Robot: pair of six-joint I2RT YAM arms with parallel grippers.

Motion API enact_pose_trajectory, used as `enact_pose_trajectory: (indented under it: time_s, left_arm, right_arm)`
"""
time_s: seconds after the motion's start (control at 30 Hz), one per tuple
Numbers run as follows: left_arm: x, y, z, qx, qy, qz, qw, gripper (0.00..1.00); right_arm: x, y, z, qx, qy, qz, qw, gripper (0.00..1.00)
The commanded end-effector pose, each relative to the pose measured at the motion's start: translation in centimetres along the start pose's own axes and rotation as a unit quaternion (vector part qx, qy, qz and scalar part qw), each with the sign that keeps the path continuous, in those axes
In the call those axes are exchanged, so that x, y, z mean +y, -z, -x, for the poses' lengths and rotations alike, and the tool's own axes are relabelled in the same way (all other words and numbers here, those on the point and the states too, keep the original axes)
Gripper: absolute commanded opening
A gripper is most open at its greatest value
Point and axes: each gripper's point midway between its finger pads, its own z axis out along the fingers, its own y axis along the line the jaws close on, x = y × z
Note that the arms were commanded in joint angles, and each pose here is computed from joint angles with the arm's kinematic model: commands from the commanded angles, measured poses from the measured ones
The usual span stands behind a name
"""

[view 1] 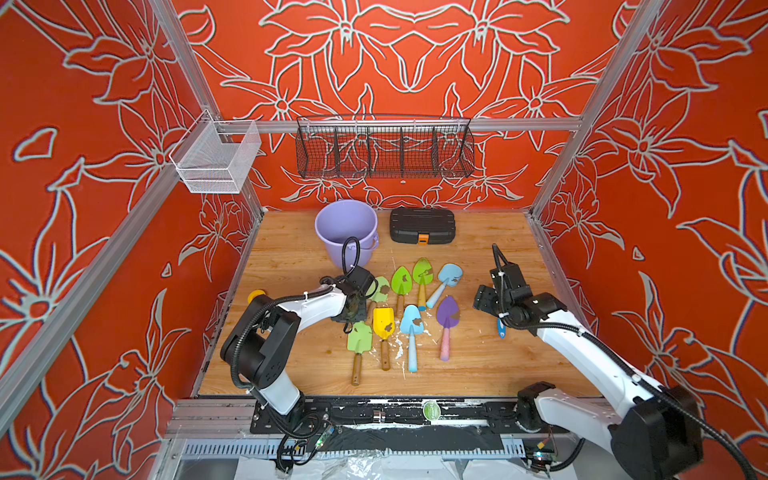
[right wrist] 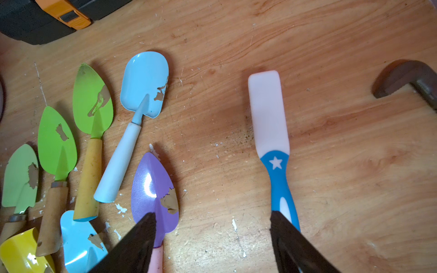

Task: Brush the soil off the hand trowel and place it into the bucket
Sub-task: Pick up the hand trowel from the center of the board.

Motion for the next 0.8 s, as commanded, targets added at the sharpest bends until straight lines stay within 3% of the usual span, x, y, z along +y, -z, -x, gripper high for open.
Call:
enact_pose_trajectory:
  time_s: [0.0, 0.23, 0.33, 0.47, 0.57, 0.77]
  left_arm:
    - [0.3, 2.0, 1.3, -0.02, -0.01, 0.01, 1.0, 0.0]
    - [1.5, 6.3, 0.3, -0.013, 0.036, 0.001, 0.999, 0.0]
    - [0.7, 8.8, -0.8, 0.002, 0.024, -0.053, 0.998, 0.0]
    - [-0.2, 11.5, -1.0, -0.02, 0.025, -0.112, 0.993, 0.0]
    - [-0.4, 12.4, -0.5, -0.031, 0.026, -0.124, 0.992, 0.0]
    - [-1.8, 12.1, 0.2, -0.031, 0.019, -0.147, 0.988, 0.0]
  right_arm:
    - [-0.6, -0.1, 0.0, -0.004, -0.007, -0.016, 1.0, 0.79]
    - [-2.5, 0.6, 0.5, -0.004, -0.011, -0.06, 0.998, 0.77]
    - [-3.4, 0.7, 0.5, -0.01, -0.013, -0.073, 0.997, 0.78]
    - [-3.7, 0.6, 0.2, -0.024, -0.01, -0.058, 0.998, 0.76]
    - [-5.0, 0.3, -0.4, -0.016, -0.02, -0.079, 0.997, 0.67]
    - [-5.7, -1.8, -2.4, 0.021, -0.027, -0.072, 0.997, 0.61]
